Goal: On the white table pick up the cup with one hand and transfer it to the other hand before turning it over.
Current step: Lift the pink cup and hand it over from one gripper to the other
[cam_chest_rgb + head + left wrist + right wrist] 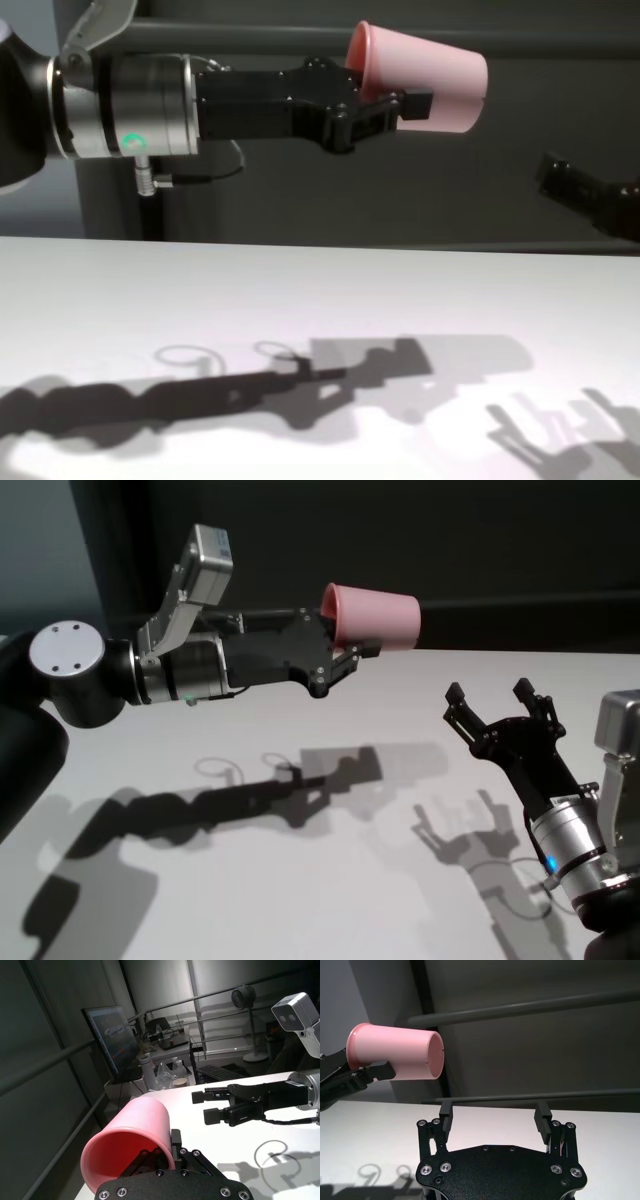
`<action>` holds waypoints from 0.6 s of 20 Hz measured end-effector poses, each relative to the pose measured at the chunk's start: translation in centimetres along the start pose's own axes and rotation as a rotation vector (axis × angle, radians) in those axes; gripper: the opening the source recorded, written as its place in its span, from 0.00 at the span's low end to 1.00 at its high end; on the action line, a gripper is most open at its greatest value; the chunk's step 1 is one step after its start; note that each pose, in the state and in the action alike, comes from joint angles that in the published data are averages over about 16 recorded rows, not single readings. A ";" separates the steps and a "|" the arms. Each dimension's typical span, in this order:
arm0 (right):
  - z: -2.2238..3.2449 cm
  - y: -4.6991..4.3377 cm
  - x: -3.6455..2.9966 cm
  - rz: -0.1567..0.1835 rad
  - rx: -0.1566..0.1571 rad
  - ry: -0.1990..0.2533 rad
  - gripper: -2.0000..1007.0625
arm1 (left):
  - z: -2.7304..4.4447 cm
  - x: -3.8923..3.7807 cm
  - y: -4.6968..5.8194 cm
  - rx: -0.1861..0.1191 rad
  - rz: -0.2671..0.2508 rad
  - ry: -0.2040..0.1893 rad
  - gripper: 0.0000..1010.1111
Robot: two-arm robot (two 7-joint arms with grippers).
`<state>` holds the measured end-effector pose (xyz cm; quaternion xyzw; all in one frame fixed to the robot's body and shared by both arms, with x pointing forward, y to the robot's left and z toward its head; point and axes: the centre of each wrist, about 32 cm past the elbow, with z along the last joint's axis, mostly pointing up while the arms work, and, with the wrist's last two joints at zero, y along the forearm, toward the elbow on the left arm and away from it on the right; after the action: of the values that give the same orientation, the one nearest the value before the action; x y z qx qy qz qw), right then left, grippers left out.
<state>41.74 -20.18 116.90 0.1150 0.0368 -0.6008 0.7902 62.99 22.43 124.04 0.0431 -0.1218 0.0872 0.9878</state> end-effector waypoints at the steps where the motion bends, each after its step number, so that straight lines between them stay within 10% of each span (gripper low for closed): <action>1: 0.12 -0.03 0.05 0.007 0.010 0.022 0.99 | 0.00 0.00 0.0 0.000 0.000 0.000 0.04; 12: 0.21 -0.08 1.49 0.107 0.123 0.363 0.99 | 0.00 0.00 0.0 0.000 0.000 0.000 0.04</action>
<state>42.06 -21.65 116.80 0.2715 0.1356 -0.5285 0.7928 62.99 22.43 124.04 0.0430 -0.1220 0.0872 0.9878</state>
